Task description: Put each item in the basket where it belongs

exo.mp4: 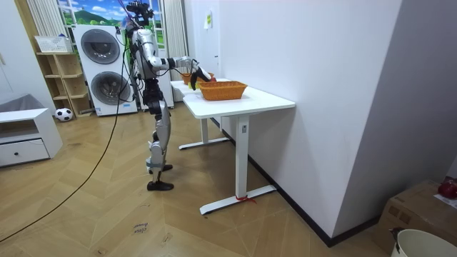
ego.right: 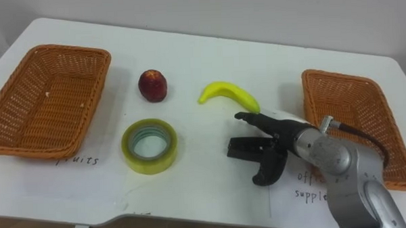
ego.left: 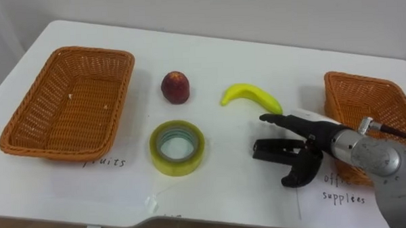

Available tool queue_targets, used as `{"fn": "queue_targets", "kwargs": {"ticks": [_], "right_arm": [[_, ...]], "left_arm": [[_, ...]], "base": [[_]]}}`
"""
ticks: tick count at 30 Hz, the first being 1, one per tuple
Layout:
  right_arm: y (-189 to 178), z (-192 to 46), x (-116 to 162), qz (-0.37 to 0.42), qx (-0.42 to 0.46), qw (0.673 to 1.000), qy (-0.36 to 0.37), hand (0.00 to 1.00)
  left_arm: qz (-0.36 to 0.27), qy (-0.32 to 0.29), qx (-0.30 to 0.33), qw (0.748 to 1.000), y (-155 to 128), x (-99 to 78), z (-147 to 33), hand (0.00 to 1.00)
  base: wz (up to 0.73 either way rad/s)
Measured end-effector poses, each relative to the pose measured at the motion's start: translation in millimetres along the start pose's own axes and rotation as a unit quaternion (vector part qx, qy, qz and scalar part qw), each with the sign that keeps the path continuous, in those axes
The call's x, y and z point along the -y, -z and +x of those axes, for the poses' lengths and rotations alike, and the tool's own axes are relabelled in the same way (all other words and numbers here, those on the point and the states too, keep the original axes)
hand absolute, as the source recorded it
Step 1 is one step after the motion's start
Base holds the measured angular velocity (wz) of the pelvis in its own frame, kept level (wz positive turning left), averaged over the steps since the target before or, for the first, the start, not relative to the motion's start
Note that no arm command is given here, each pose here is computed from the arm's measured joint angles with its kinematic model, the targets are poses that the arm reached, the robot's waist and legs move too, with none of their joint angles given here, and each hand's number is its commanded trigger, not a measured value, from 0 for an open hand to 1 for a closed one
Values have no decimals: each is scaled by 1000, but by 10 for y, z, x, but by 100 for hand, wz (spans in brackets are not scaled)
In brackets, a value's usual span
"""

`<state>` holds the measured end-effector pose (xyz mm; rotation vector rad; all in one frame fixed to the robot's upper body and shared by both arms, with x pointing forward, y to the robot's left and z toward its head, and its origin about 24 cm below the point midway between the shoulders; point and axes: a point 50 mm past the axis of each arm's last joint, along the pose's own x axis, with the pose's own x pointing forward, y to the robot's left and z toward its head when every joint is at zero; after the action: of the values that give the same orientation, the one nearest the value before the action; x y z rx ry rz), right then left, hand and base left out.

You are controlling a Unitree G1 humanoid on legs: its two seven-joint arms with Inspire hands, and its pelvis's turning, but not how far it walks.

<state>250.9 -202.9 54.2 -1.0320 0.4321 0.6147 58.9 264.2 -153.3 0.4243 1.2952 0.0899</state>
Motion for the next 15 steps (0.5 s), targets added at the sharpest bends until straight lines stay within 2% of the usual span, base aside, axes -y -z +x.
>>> {"fn": "queue_targets", "kwargs": {"ticks": [15], "right_arm": [[-65, 47, -56, 4, 3, 1000, 6, 0]], "left_arm": [[-2, -6, 36, 999, -161, -15, -10, 0]], "base": [[0]]}}
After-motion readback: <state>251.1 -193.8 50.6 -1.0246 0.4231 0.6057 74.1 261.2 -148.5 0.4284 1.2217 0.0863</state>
